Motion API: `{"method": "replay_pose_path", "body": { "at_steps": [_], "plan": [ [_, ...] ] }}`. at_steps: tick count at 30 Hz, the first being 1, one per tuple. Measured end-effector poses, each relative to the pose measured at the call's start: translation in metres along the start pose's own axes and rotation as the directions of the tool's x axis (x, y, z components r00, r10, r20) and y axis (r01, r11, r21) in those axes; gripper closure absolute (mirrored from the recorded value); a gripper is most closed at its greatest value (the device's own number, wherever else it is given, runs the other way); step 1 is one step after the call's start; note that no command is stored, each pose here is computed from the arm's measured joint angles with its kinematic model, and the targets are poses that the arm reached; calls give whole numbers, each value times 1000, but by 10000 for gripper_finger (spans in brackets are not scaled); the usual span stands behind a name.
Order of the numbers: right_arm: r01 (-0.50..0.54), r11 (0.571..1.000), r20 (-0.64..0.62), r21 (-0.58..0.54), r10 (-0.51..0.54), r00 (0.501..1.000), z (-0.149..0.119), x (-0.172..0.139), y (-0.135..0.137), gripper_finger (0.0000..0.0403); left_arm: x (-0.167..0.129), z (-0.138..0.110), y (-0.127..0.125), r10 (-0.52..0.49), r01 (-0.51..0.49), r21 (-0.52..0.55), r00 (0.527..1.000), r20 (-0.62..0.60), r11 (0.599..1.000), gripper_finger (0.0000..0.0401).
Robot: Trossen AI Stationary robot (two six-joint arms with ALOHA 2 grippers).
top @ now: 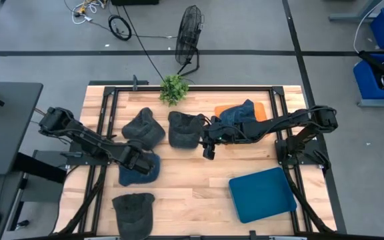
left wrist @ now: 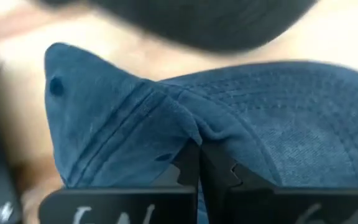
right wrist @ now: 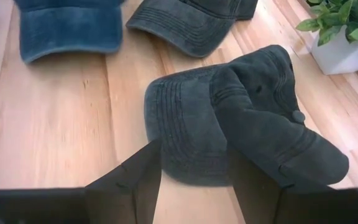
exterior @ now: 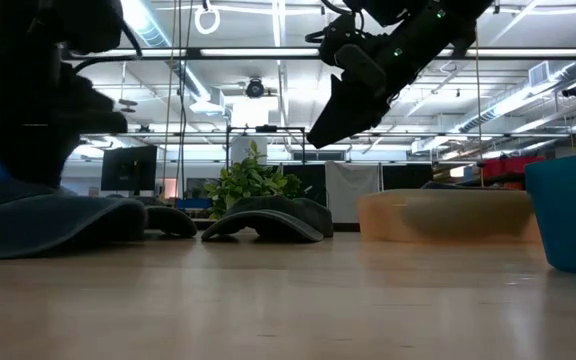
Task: Pick & Place hat
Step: Put the blue cap into the orange bin
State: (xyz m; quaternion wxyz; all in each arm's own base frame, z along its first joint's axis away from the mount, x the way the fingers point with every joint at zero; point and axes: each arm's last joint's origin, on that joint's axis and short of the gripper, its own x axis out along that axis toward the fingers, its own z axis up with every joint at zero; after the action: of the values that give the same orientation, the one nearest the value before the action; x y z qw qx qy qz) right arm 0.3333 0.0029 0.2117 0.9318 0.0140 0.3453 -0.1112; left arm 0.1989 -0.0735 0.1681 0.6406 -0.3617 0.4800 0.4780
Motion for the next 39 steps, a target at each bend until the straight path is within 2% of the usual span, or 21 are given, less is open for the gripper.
{"method": "replay_pose_path", "body": {
  "at_steps": [4,7,9,12,16,18,21,25,27,29,31,33,37,39],
  "plan": [
    [0,1000,-1,1,0,1000,0,0,0,218,-12,5,-13,-78,67,132,994,77,989,398],
    [0,1000,-1,-1,0,1000,0,0,0,218,-32,11,-27,-157,125,246,981,115,961,398],
    [0,1000,-1,-12,0,1000,0,0,0,218,-49,15,-38,-223,158,373,965,139,915,399],
    [-4,999,-2,-39,4,1000,0,0,1,218,-72,23,-50,-303,172,547,940,158,819,399],
    [-21,992,1,-121,22,1000,-1,-2,8,218,-84,36,-57,-338,127,692,924,178,711,400],
    [-33,986,13,-165,36,999,-1,-3,14,218,-84,41,-59,-347,85,775,921,179,626,400],
    [-48,975,61,-217,62,996,3,-6,23,218,-83,47,-63,-376,24,890,911,168,456,400],
    [-36,961,153,-274,80,985,10,-10,35,218,-84,55,-70,-444,-14,966,886,131,257,400],
    [-14,944,206,-329,86,975,14,-11,38,218,-84,58,-73,-469,-5,985,879,88,174,400],
    [5,924,270,-381,106,957,20,-14,42,218,-83,60,-74,-488,18,994,872,39,112,400],
    [28,903,326,-429,126,937,25,-17,46,218,-82,63,-75,-496,36,996,868,7,77,400],
    [52,885,370,-463,140,918,29,-20,50,215,-80,66,-75,-492,41,996,871,1,73,400],
    [37,844,409,-536,221,886,33,-23,55,201,-74,76,-77,-477,36,994,879,18,105,400],
    [6,851,397,-525,238,887,32,-22,53,192,-71,80,-77,-475,33,993,880,26,115,399]
  ]
}}
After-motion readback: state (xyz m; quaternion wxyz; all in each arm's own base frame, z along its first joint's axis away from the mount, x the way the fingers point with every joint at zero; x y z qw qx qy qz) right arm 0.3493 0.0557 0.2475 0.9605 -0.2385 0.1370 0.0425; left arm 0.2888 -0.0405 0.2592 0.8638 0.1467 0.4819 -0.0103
